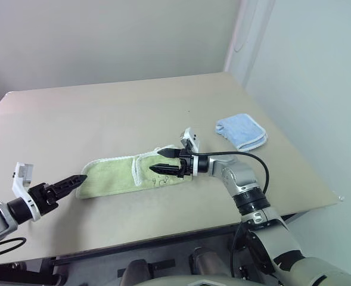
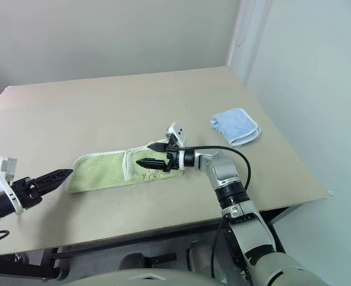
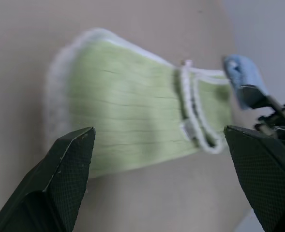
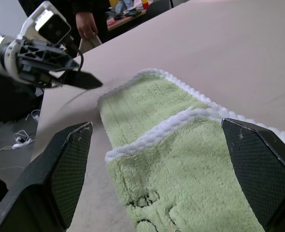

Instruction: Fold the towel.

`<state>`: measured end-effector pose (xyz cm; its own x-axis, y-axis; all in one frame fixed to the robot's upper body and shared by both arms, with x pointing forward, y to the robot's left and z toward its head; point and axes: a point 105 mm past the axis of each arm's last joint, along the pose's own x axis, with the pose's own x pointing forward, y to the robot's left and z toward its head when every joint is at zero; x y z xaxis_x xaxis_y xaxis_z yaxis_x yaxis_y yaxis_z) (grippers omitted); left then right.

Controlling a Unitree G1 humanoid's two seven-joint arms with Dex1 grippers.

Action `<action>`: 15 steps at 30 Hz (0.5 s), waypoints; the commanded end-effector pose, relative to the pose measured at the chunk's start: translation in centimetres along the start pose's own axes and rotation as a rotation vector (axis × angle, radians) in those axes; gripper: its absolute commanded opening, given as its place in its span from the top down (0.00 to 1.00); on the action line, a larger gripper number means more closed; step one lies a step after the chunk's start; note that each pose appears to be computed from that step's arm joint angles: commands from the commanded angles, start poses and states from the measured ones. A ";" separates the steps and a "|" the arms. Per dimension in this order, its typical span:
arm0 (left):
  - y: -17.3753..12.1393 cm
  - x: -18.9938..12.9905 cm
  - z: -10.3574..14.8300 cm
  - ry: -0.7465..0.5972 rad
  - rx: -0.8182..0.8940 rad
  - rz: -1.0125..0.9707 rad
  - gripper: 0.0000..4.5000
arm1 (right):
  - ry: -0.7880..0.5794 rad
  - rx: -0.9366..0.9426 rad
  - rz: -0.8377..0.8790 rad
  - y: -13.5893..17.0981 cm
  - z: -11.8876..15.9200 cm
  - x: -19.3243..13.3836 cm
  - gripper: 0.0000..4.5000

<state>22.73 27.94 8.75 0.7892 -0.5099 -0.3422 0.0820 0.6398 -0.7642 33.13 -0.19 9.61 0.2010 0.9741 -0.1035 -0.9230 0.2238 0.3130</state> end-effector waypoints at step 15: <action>0.1 -1.2 -0.8 -0.133 -0.090 0.111 0.00 | -0.020 -0.014 0.015 0.5 0.6 0.7 0.01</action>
<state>21.16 27.42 7.63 0.8429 -0.3824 -0.3786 -0.0712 0.6182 -0.7828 33.05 0.26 9.45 0.2031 0.9732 -0.1082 -0.9205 0.2274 0.3177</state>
